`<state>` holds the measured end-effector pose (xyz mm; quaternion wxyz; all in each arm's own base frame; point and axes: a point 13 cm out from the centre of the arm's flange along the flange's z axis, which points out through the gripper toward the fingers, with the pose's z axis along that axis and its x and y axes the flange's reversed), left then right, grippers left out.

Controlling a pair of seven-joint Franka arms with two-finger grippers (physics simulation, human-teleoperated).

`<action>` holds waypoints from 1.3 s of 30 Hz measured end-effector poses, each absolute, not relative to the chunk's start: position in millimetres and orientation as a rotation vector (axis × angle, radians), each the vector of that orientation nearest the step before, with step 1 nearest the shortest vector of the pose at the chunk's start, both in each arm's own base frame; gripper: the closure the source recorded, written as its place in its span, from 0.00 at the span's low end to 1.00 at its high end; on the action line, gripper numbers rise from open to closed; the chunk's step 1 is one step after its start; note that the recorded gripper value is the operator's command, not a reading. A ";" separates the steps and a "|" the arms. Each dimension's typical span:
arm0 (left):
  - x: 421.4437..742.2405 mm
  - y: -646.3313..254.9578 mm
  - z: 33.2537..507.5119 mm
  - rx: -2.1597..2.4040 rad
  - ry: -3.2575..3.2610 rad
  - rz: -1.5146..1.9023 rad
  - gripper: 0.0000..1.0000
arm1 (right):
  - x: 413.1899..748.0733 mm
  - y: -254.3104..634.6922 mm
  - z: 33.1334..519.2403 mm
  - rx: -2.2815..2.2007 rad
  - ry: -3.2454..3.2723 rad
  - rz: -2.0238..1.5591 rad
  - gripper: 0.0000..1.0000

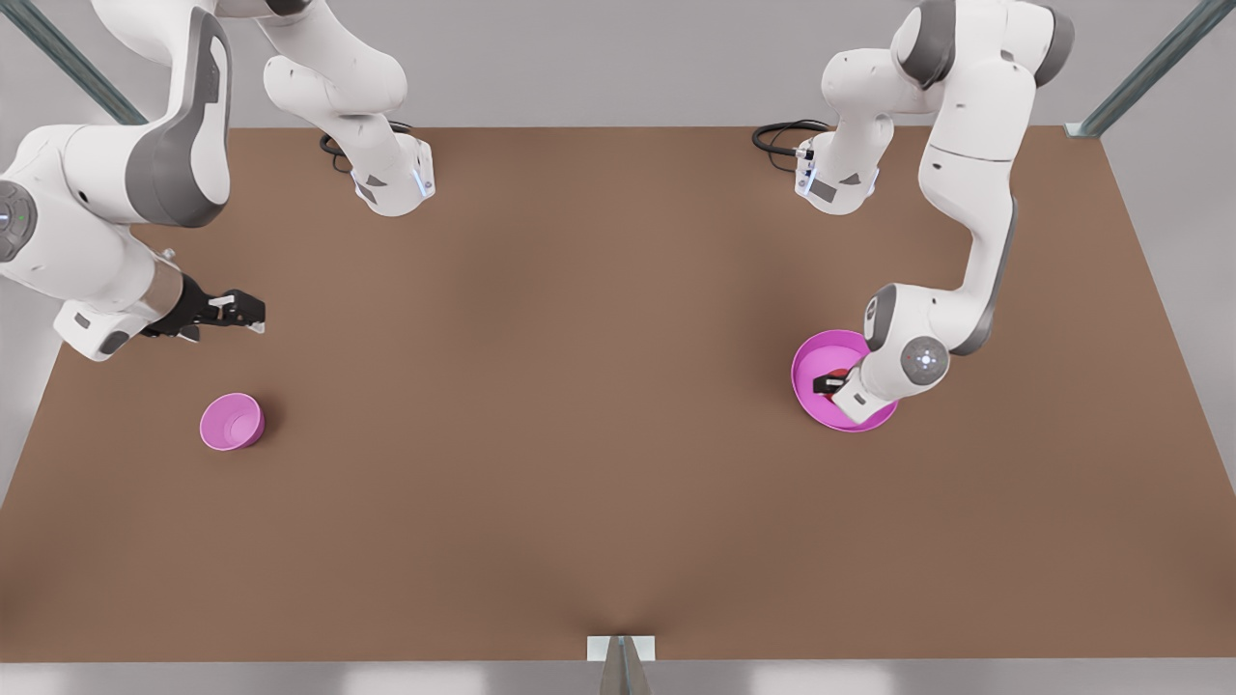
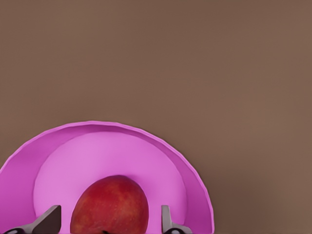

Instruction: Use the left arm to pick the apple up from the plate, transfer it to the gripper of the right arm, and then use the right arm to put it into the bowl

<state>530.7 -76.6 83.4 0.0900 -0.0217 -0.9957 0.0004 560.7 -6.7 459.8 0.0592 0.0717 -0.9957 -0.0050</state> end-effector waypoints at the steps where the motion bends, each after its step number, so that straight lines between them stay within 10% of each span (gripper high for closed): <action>1: 531.1 -76.8 81.1 -0.067 -2.963 0.003 0.00 | 560.7 -5.5 459.6 0.221 -3.015 -0.015 0.00; 39: 516.9 -72.0 45.2 -0.090 -2.950 0.013 0.04 | 563.0 -2.1 452.7 0.228 -3.005 -0.028 0.00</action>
